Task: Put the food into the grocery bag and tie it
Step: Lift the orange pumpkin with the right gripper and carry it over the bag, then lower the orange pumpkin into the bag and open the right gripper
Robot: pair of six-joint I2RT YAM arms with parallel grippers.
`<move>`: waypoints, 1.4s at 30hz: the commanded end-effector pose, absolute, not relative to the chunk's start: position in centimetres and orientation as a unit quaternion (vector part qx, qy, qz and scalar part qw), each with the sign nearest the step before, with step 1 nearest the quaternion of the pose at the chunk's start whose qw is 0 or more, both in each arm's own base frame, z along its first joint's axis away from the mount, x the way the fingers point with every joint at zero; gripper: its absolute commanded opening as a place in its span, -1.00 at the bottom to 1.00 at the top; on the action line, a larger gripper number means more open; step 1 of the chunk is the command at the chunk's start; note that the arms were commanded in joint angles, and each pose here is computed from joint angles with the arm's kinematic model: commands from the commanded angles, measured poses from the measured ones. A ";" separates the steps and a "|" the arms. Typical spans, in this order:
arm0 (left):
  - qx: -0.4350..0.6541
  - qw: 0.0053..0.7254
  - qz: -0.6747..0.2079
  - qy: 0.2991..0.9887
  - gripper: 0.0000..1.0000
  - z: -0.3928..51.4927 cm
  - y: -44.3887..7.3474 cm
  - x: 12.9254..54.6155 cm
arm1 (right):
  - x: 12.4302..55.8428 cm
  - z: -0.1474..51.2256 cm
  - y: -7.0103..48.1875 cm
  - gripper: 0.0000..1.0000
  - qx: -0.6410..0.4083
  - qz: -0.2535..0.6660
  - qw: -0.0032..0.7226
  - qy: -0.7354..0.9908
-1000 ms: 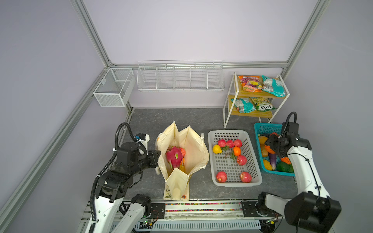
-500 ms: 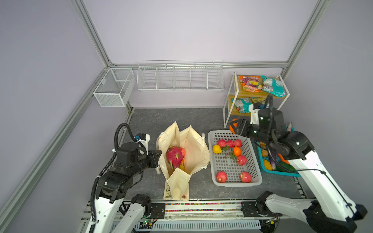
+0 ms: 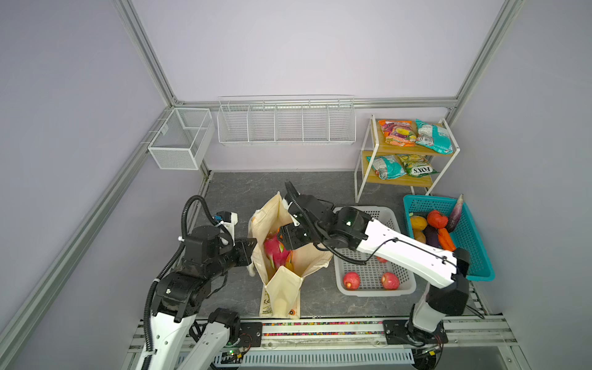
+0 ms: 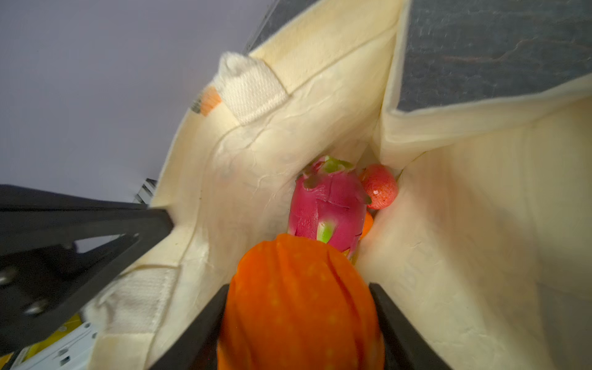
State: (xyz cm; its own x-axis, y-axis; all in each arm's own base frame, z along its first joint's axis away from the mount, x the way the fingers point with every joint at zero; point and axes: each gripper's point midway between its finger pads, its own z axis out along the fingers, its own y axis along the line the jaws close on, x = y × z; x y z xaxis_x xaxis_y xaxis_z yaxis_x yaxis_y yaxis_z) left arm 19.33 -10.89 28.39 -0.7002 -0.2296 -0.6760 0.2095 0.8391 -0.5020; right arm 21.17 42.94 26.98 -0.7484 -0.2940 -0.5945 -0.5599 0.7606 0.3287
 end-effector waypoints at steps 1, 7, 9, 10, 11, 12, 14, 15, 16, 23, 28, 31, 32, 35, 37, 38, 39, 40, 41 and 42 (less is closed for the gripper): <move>-0.005 0.401 -0.296 0.867 -1.00 29.3 -11.1 19.5 | 21.4 25.6 44.3 0.02 -0.253 0.256 0.254 0.898; -0.004 0.403 -0.294 0.867 -1.00 29.5 -11.1 19.4 | 21.7 20.8 45.5 0.03 -0.264 0.236 0.220 0.909; -0.003 0.404 -0.294 0.866 -1.00 29.5 -11.1 19.4 | 21.9 19.6 45.3 0.03 -0.263 0.226 0.215 0.913; -0.003 0.405 -0.294 0.866 -1.00 29.6 -11.0 19.4 | 21.9 19.0 45.2 0.03 -0.264 0.223 0.211 0.914; -0.003 0.405 -0.294 0.866 -1.00 29.6 -11.0 19.4 | 22.0 18.5 45.1 0.03 -0.263 0.221 0.209 0.916; -0.003 0.405 -0.294 0.866 -1.00 29.5 -11.0 19.4 | 22.0 18.0 45.0 0.03 -0.262 0.217 0.207 0.917; -0.002 0.405 -0.293 0.866 -1.00 29.5 -11.0 19.4 | 22.0 17.1 44.8 0.03 -0.264 0.210 0.205 0.919; -0.002 0.405 -0.294 0.866 -1.00 29.6 -11.0 19.4 | 22.0 16.7 44.7 0.03 -0.266 0.207 0.204 0.919; -0.002 0.406 -0.294 0.866 -1.00 29.6 -11.0 19.4 | 22.0 16.2 44.6 0.03 -0.267 0.204 0.203 0.920; 0.000 0.406 -0.294 0.865 -1.00 29.6 -11.0 19.4 | 21.8 14.0 44.1 0.03 -0.282 0.180 0.196 0.922; 0.000 0.406 -0.293 0.866 -1.00 29.6 -11.0 19.4 | 22.1 13.3 43.4 0.03 -0.286 0.157 0.200 0.924; 0.000 0.409 -0.290 0.865 -1.00 29.7 -10.9 19.4 | 22.4 13.7 42.6 0.03 -0.283 0.148 0.211 0.924; 0.000 0.409 -0.289 0.866 -1.00 29.7 -10.9 19.4 | 22.5 13.9 42.5 0.02 -0.282 0.150 0.217 0.922; 0.000 0.410 -0.287 0.866 -1.00 29.8 -10.9 19.5 | 22.3 14.9 42.1 0.02 -0.282 0.159 0.224 0.919; 0.001 0.408 -0.287 0.867 -1.00 29.7 -10.9 19.5 | 21.9 15.5 41.8 0.02 -0.284 0.166 0.222 0.918; 0.001 0.407 -0.287 0.867 -1.00 29.7 -10.9 19.5 | 21.8 15.7 41.7 0.01 -0.285 0.169 0.221 0.917; 0.001 0.407 -0.287 0.867 -1.00 29.6 -11.0 19.6 | 21.6 16.0 41.6 0.02 -0.288 0.170 0.221 0.916; 0.001 0.407 -0.288 0.867 -1.00 29.6 -11.0 19.6 | 21.4 16.4 41.6 0.01 -0.292 0.170 0.222 0.915; 0.001 0.407 -0.287 0.867 -1.00 29.6 -11.0 19.7 | 21.3 16.6 41.5 0.01 -0.298 0.169 0.223 0.913; 0.001 0.408 -0.288 0.866 -1.00 29.7 -11.0 19.7 | 21.2 16.9 41.5 0.01 -0.304 0.170 0.224 0.910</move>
